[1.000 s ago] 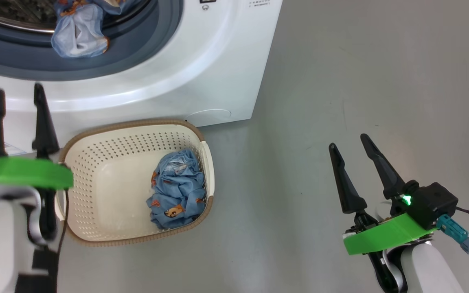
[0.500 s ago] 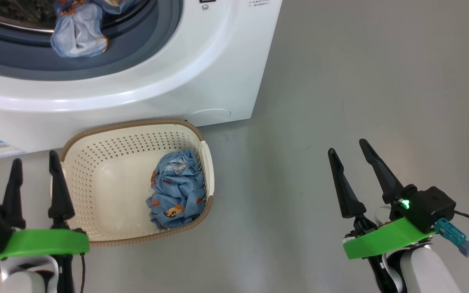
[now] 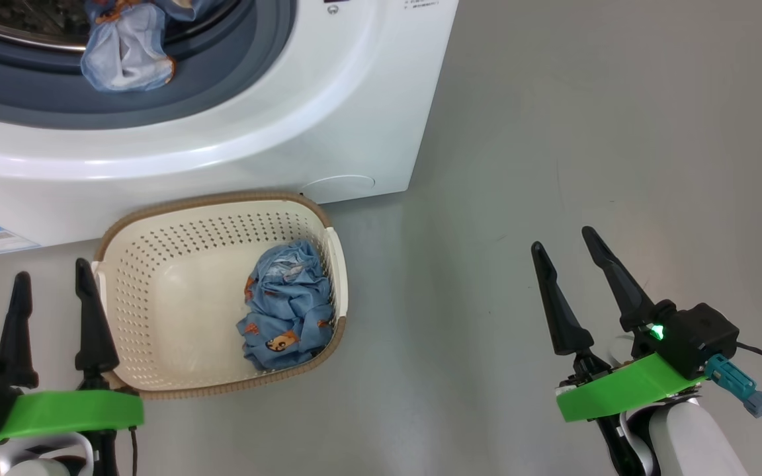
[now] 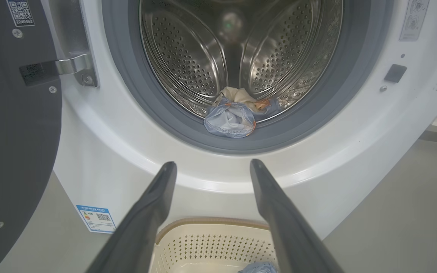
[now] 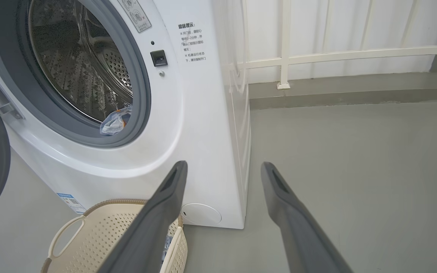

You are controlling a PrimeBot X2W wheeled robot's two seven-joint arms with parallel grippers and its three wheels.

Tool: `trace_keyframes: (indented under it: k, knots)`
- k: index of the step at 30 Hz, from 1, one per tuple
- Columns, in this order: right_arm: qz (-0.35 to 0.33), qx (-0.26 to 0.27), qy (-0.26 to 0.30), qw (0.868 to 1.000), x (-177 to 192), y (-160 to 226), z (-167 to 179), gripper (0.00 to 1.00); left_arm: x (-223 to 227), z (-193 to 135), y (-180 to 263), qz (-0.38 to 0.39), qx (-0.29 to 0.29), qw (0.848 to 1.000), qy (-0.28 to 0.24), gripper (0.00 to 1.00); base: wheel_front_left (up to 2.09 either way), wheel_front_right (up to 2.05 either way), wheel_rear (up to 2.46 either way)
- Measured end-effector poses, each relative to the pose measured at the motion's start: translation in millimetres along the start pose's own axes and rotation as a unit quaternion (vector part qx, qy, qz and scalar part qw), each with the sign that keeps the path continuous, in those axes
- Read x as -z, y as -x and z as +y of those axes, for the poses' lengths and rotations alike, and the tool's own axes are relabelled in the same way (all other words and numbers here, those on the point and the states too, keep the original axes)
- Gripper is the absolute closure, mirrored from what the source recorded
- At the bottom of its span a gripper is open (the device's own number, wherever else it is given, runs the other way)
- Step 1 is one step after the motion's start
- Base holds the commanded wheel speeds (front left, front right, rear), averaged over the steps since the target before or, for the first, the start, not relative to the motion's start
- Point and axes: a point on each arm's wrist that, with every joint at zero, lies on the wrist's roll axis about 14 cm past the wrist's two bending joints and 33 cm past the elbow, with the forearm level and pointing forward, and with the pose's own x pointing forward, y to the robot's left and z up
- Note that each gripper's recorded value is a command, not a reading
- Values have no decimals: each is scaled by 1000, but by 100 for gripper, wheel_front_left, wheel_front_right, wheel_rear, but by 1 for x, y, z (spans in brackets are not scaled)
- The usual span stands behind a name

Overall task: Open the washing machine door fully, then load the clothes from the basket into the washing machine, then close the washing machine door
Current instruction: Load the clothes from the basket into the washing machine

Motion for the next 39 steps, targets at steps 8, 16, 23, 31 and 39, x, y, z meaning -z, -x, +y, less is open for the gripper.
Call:
trace_keyframes:
  k: [8, 16, 23, 31, 39]
  knots:
    - [4, 1, -1, 1000, 3, 0, -1, 0, 4, -1, 0, 5, 0, 1000, 2, 0, 0, 0, 0]
    - [12, 3, -2, 1000, 10, -1, -3, 0, 15, -4, -2, 18, 4, 1000, 5, 0, 0, 0, 0]
    - [25, 5, -4, 1000, 21, -4, -4, 0, 23, -5, -10, 24, 8, 1000, 8, 0, 0, 0, 0]
    - [33, 4, -4, 999, 30, -12, -6, 0, 30, -11, -31, 23, 20, 999, 9, 0, 0, 0, 0]
    - [37, 7, -1, 999, 34, -14, -10, 0, 28, -29, -69, 16, 61, 998, -6, 0, 0, 0, 0]
